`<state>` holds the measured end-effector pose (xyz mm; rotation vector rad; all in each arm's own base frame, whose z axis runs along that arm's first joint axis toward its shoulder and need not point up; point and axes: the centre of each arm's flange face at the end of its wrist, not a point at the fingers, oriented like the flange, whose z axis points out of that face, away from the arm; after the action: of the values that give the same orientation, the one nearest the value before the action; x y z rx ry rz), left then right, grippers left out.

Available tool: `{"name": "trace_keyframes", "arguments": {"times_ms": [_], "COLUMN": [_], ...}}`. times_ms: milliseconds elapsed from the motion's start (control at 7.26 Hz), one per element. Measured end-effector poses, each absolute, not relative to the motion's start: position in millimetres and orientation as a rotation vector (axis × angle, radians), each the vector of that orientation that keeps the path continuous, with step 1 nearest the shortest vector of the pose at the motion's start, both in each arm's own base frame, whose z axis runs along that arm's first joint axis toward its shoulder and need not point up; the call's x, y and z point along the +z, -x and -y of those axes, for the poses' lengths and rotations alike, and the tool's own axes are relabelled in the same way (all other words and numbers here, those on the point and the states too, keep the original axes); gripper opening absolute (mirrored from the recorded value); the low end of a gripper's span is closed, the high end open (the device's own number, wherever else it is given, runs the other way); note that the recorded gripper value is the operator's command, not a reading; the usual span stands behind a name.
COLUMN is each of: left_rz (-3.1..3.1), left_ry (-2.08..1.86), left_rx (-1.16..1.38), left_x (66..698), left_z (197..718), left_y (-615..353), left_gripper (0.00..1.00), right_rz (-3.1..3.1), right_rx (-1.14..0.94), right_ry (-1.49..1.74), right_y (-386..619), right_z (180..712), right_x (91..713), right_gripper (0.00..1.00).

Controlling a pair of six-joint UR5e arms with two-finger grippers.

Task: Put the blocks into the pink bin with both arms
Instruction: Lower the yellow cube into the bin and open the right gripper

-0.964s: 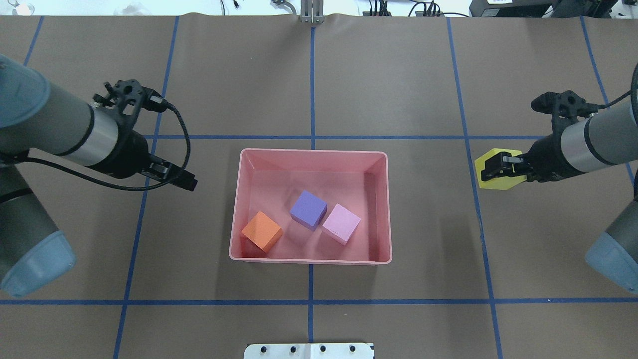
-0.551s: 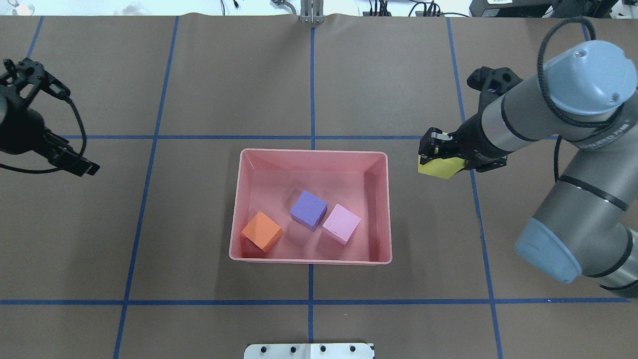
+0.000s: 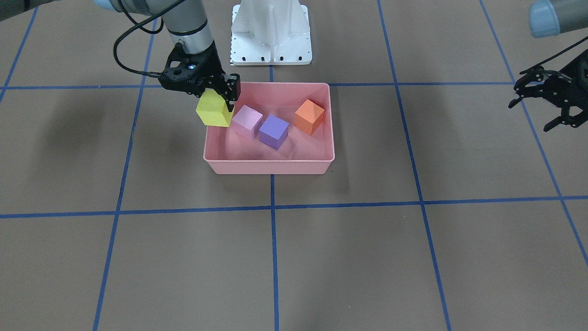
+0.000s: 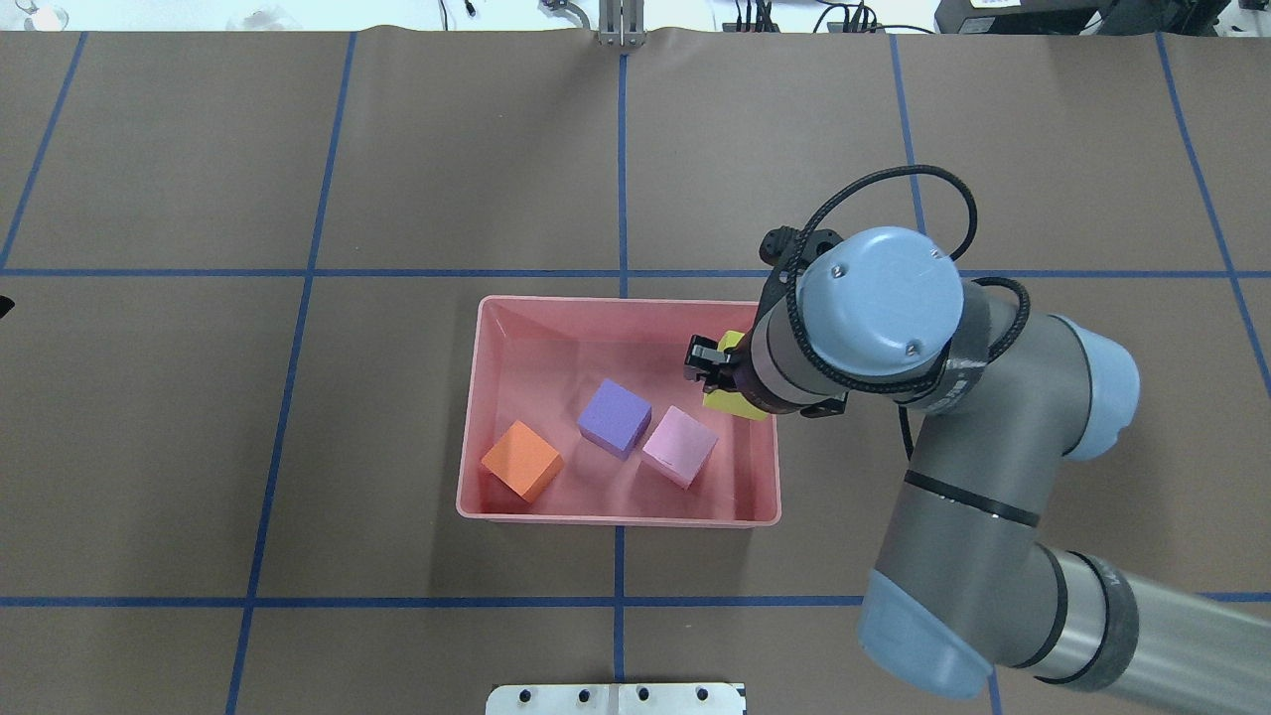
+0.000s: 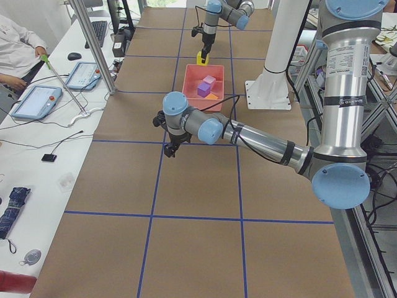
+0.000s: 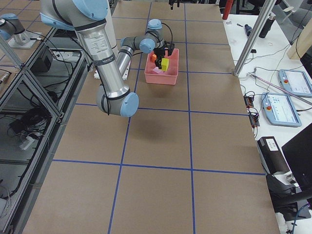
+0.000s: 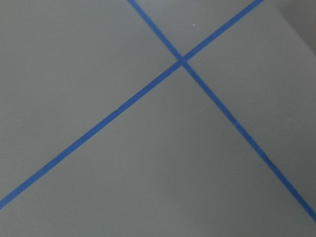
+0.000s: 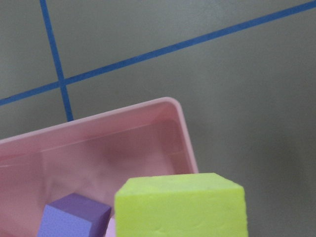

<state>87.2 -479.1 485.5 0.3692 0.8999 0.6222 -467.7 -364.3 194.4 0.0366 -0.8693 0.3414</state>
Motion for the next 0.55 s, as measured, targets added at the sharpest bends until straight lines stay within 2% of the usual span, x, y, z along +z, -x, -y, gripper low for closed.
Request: {"name": "trace_keyframes", "arguments": {"times_ms": [276,551], "left_rz": [-0.906,-0.898], "left_ry": [-0.358,-0.342], "left_rx": [0.612,0.580], "left_x": [495.0,510.6], "left_z": [480.4,484.5], "left_y": [-81.5,-70.8], "left_gripper": [1.00,1.00], "right_rz": [0.834,0.824], "right_rx": [0.354,0.350], "right_ry": [-0.080,-0.100], "right_y": [487.0,467.5], "right_z": [352.0,374.9], "right_x": [193.2,193.0], "right_gripper": [1.00,1.00]}}
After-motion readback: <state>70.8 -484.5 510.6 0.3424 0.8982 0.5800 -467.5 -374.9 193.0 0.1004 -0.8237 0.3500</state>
